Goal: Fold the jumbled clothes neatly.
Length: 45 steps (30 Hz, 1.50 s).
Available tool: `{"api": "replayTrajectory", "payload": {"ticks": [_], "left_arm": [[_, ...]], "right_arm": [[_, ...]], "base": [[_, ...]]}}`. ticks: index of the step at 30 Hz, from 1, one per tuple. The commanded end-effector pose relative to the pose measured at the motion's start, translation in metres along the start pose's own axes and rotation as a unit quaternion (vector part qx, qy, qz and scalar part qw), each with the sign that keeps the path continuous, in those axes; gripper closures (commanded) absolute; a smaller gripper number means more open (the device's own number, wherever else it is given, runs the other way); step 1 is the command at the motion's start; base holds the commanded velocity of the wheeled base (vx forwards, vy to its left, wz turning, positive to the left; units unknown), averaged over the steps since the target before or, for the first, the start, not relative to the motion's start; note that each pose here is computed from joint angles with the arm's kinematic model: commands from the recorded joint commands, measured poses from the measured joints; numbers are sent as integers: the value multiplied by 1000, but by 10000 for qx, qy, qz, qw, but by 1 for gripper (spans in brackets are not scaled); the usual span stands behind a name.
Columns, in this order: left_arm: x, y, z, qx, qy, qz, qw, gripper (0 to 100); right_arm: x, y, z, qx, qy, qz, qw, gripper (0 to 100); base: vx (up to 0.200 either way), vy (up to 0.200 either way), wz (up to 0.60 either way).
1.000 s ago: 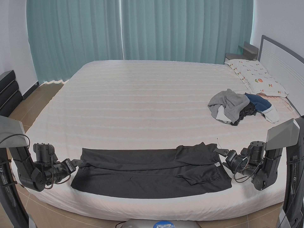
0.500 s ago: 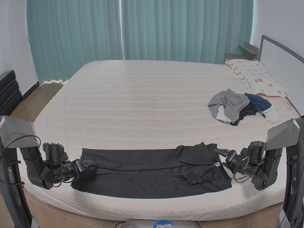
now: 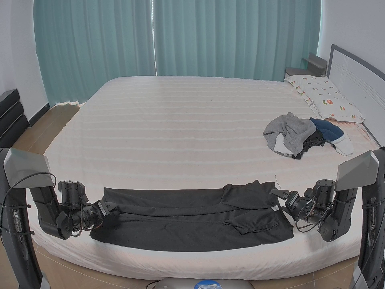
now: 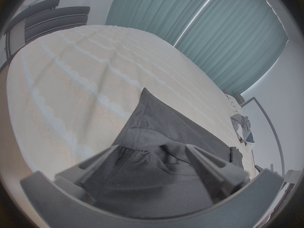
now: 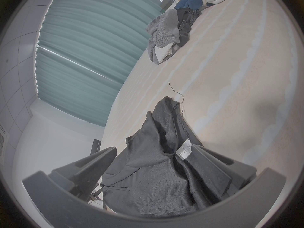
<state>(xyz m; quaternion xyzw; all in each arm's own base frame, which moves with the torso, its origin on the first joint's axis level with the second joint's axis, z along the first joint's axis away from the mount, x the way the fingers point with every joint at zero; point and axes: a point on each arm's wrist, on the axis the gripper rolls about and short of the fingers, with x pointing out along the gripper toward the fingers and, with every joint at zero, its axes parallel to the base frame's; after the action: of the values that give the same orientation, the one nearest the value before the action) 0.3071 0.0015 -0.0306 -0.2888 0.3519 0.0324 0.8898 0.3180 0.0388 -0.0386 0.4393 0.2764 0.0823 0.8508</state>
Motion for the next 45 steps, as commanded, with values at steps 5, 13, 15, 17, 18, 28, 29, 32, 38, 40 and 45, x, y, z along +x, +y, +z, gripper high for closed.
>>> {"api": "replayTrajectory", "payload": {"ticks": [5, 13, 15, 17, 18, 28, 29, 32, 38, 40, 45], "left_arm": [[10, 4, 2, -11, -299, 460, 9985, 100], [6, 6, 3, 2, -510, 550, 9972, 100], [4, 7, 4, 28, -595, 500, 9970, 100], [5, 9, 4, 81, -672, 485, 9965, 100], [5, 12, 4, 148, -667, 517, 9963, 100], [6, 25, -4, 485, -473, 710, 9952, 100], [6, 25, -3, 479, -487, 703, 9952, 100], [7, 22, -1, 473, -567, 657, 9951, 100], [2, 19, 1, 496, -844, 511, 9939, 0], [1, 19, 1, 497, -857, 503, 9938, 0], [-10, 14, 14, 472, -1104, 388, 9920, 0]], "right_arm": [[0, 1, 0, -18, -24, 39, 10000, 0], [0, 0, 0, -16, -20, 33, 10000, 0], [0, 0, 0, -16, -20, 33, 10000, 0], [0, 0, 0, -16, -20, 33, 10000, 0], [0, 0, 0, -16, -20, 33, 10000, 0], [0, 0, 0, -16, -20, 33, 10000, 0], [1, 0, 0, -19, -20, 32, 10000, 0], [1, 0, 0, -19, -20, 32, 10000, 0], [1, 0, 0, -19, -20, 32, 10000, 0], [1, 0, 0, -19, -20, 32, 10000, 0], [1, 0, 0, -26, -20, 32, 10000, 0]], "base": [[0, 0, 0], [0, 0, 0], [0, 0, 0], [0, 0, 0], [0, 0, 0], [0, 0, 0], [0, 0, 0], [0, 0, 0], [0, 0, 0], [0, 0, 0], [0, 0, 0]]}}
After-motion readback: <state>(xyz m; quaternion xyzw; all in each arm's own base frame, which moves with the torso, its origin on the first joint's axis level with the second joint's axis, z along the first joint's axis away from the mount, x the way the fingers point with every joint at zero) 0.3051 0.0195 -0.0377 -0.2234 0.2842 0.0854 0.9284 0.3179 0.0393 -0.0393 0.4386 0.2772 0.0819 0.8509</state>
